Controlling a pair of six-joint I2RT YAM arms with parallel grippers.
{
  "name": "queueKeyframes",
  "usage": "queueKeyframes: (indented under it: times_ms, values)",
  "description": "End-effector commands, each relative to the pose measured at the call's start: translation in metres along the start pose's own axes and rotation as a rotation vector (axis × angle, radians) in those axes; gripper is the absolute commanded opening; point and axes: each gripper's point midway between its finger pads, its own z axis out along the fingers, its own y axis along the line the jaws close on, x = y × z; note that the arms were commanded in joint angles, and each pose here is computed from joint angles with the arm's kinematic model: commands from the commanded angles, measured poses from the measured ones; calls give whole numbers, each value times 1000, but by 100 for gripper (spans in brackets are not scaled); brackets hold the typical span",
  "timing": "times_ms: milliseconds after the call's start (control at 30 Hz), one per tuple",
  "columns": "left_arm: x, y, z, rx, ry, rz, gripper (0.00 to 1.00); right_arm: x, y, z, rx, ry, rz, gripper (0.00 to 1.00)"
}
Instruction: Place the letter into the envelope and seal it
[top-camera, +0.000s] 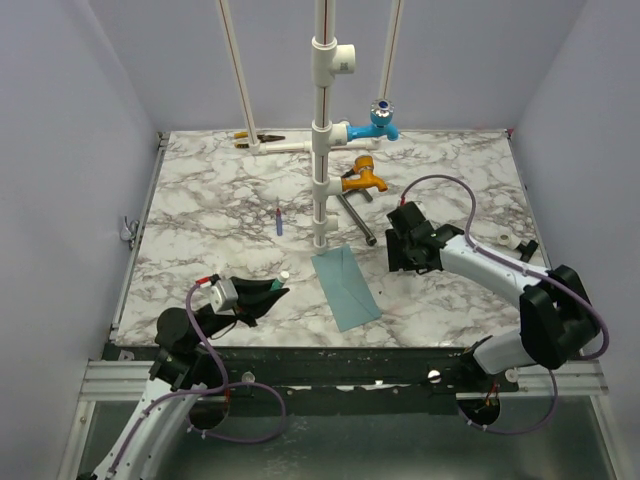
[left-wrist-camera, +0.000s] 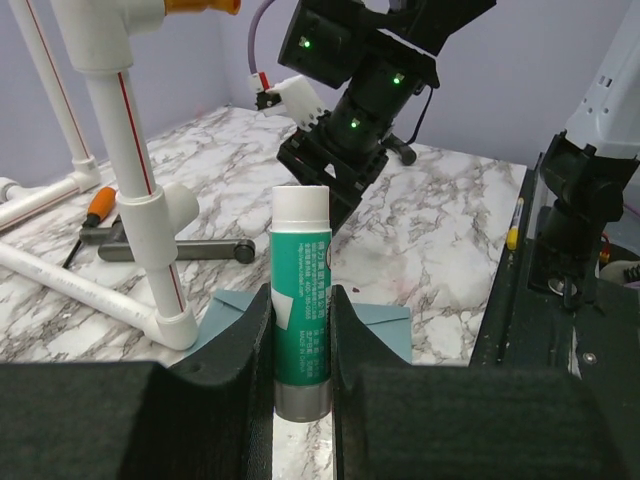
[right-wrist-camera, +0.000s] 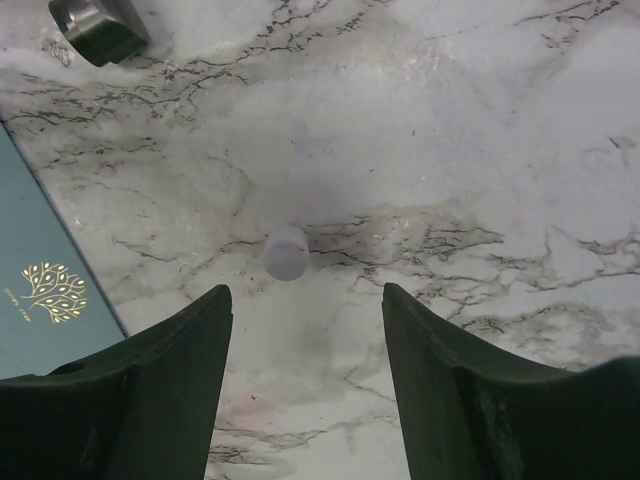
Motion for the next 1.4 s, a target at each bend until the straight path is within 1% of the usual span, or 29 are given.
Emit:
queueKeyframes:
  times_ms: [0, 33, 100, 233, 367, 467, 733, 800, 833, 867, 900, 1167, 1233, 1267, 1333, 1367]
  values:
    - [-27, -11, -8, 34, -112, 92, 0, -4, 12, 10, -48, 0, -17, 59]
    - [-26, -11, -8, 35, -112, 94, 0, -3, 14, 11, -59, 7, -17, 55]
    - [-26, -11, -8, 35, -111, 101, 0, -2, 18, 10, -78, 16, -13, 55]
    - [-26, -10, -8, 31, -111, 101, 0, -1, 12, 11, -48, 19, -16, 55]
    - [-27, -10, -8, 31, -111, 100, 0, 2, 17, 18, -51, 53, -32, 55]
    - [-27, -9, -8, 27, -112, 104, 0, 4, 17, 22, -47, 70, -37, 49]
    - [-27, -7, -9, 18, -112, 107, 0, 11, 17, 29, -56, 96, -30, 47]
    - [-28, -7, -9, 17, -114, 107, 0, 13, 17, 31, -53, 103, -30, 44]
    - [-28, -7, -9, 17, -113, 107, 0, 2, 18, 21, -72, 59, -19, 43]
    - [-27, -7, -9, 18, -112, 104, 0, 13, 17, 32, -56, 104, -33, 41]
    - [-27, -7, -9, 18, -112, 105, 0, 14, 17, 34, -58, 108, -33, 41]
    - [-27, -8, -8, 22, -110, 101, 0, 15, 15, 39, -49, 124, -34, 40]
    - [-27, -8, -8, 21, -109, 101, 0, 14, 14, 38, -49, 119, -31, 33]
    - [-27, -8, -8, 22, -110, 102, 0, 14, 14, 39, -48, 119, -31, 26]
    - [-26, -8, -8, 23, -107, 100, 0, 13, 14, 38, -52, 118, -32, 4]
    - [-26, -8, -8, 25, -107, 100, 0, 13, 15, 37, -56, 118, -32, 0]
